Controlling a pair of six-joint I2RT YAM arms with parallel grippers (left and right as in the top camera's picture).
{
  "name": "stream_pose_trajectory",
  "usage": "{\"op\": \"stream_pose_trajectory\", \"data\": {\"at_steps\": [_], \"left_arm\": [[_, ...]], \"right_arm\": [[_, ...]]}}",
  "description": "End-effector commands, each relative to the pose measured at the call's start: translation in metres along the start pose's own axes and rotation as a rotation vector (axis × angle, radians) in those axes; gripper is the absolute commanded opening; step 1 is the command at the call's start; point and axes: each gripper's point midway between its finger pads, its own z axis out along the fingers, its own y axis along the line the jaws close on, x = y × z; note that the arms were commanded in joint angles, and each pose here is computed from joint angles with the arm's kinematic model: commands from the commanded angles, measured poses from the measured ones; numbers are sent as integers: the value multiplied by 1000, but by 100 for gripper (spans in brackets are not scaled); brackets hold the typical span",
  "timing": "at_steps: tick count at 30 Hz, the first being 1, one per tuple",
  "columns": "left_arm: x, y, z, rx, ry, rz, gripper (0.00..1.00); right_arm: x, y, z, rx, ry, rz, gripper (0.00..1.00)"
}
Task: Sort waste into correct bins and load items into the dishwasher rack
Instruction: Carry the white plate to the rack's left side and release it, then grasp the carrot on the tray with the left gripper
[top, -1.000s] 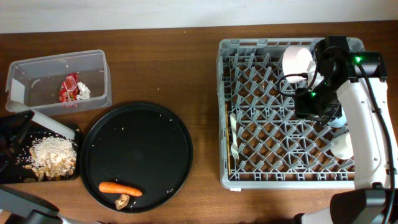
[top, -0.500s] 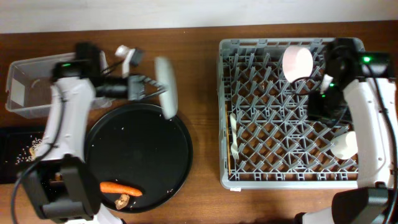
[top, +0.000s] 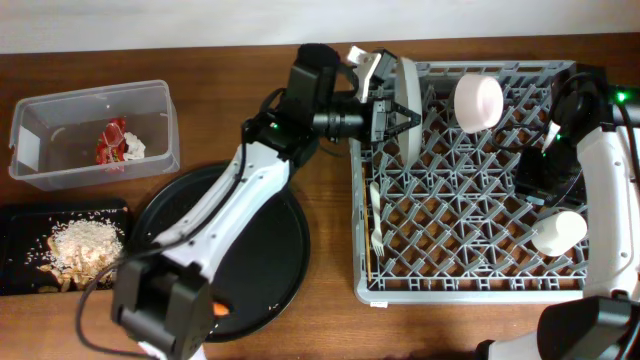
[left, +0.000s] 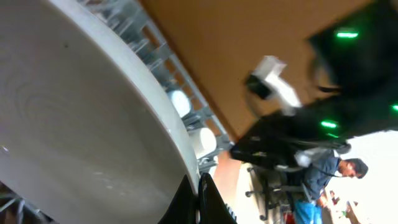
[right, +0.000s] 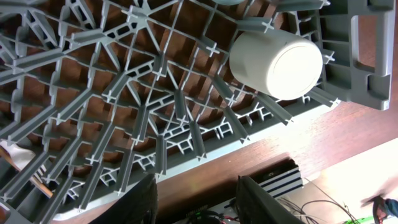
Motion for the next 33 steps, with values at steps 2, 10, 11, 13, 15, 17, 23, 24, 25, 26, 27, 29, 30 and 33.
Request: {"op": "stream_pose_trajectory", "data": {"at_steps": [2,10,11,13,15,17,23,24,25,26,27,29,30,33], "left_arm": [[22,55,27,-55,55,-177,0],[49,100,12,-112,148,-308,34],[59,109,4,-140,181,-315,47],[73,131,-19,-215,223,-361,52],[68,148,-44,-256,198,-408,54],[61,154,-57,-269,175,-413,55],[45,144,-110,-418,129,-286,61],[47,146,-134,-514,125,-277,62],[50,148,-153,-593,127,-283,62],[58,150,-179,-693,133,-309,62],[72,153,-221,-852,145,-366,65],[99,150,-283,-1055,179,-471,73],[119,144,-312,-1111,207,-562,79],[158,132,-338,-1145,239,-834,92]], "right_arm": [[-2,-3,-3,5,-14,16,44],[-2,-3,-3,5,-16,16,44],[-2,-3,-3,5,-16,16,45],[-2,-3,-3,5,-16,16,45],[-2,-3,-3,5,-15,16,44],[-2,-3,-3,5,-16,16,44],[-2,-3,-3,5,-16,16,45],[-2,-3,-3,5,-15,16,45],[-2,-3,-3,5,-16,16,45],[-2,-3,-3,5,-16,16,45],[-3,-3,-3,4,-16,16,48],[-2,0,-2,-9,-13,15,56],[-2,1,-2,-14,-11,15,58],[-2,0,-2,-13,-11,14,58]]}}
